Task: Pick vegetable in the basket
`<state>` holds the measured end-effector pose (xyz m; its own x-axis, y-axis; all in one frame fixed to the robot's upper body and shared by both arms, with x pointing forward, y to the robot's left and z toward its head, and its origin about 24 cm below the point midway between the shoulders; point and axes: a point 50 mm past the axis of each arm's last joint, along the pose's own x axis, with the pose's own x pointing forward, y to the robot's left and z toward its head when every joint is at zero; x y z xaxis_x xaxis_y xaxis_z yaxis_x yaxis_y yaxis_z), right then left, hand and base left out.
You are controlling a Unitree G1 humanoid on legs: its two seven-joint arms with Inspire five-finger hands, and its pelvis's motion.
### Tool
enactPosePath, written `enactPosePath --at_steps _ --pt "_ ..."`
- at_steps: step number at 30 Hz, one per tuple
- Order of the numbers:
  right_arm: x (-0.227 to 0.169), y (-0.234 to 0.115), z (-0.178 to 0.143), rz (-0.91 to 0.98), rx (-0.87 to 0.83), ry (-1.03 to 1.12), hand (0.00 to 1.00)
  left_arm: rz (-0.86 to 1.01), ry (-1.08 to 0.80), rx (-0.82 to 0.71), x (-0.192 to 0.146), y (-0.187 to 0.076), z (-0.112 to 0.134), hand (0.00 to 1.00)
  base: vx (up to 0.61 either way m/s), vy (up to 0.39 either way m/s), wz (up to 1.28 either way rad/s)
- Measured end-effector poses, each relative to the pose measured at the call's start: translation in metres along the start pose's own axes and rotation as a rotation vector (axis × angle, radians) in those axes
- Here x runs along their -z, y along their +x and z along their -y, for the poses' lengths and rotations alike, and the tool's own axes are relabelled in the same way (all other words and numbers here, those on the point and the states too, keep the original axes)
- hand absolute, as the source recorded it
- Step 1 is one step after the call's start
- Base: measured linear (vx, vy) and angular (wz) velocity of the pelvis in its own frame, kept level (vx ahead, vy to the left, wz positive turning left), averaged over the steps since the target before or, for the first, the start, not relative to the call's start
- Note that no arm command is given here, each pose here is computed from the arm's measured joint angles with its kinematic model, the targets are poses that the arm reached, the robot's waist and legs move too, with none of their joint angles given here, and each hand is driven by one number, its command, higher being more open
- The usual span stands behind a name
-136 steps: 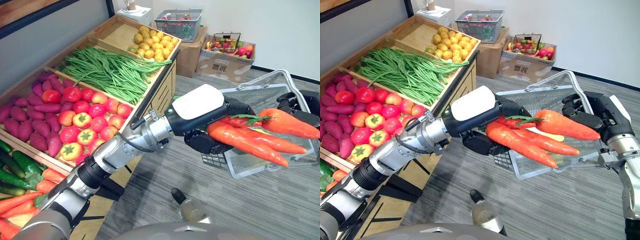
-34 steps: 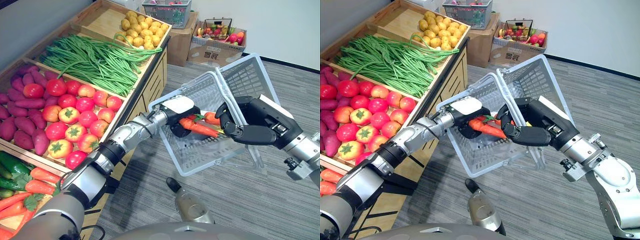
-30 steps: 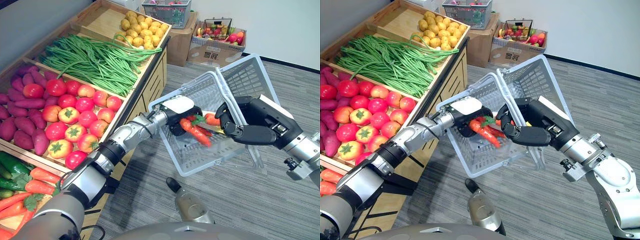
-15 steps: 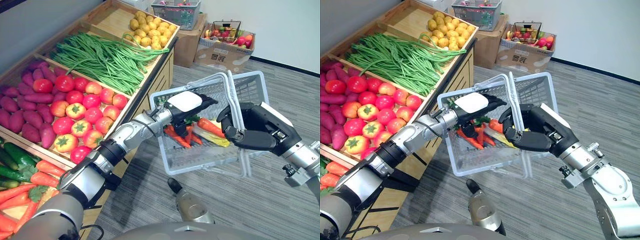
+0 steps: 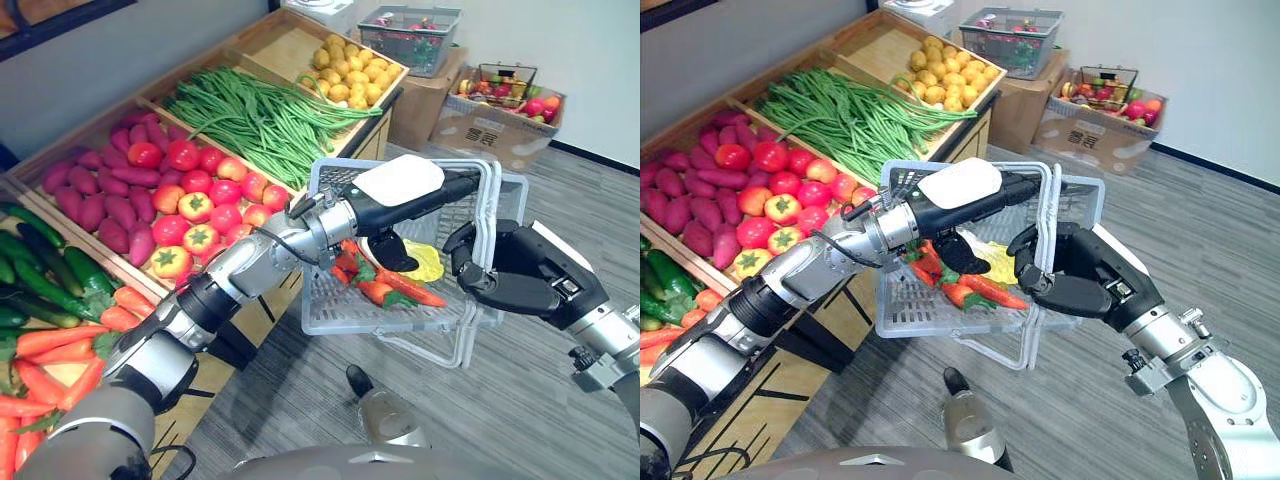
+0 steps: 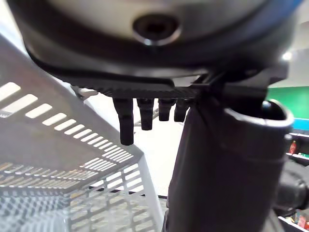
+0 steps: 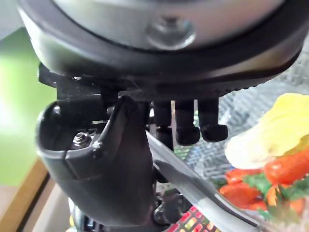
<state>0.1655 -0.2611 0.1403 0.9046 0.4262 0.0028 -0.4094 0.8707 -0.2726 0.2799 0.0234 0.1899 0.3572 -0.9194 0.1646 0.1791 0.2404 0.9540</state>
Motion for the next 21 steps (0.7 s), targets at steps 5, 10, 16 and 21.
enactPosePath --at_steps 5,10,16,21 --pt "0.001 -0.001 -0.001 -0.006 -0.006 0.003 0.0 0.021 -0.021 0.039 -0.003 -0.019 -0.013 1.0 0.01 0.015 0.25" --pt "0.004 -0.005 -0.003 -0.031 -0.023 0.009 0.0 0.024 -0.079 0.153 -0.003 -0.041 -0.024 1.0 0.0 0.019 0.19" --pt "-0.001 -0.002 -0.002 -0.082 -0.135 -0.033 0.0 -0.034 -0.268 0.353 -0.005 -0.077 -0.039 1.0 0.0 0.034 0.14" --pt "0.013 0.0 -0.002 -0.18 -0.203 -0.02 0.0 0.023 -0.465 0.412 -0.02 -0.088 -0.047 1.0 0.02 0.037 0.1"
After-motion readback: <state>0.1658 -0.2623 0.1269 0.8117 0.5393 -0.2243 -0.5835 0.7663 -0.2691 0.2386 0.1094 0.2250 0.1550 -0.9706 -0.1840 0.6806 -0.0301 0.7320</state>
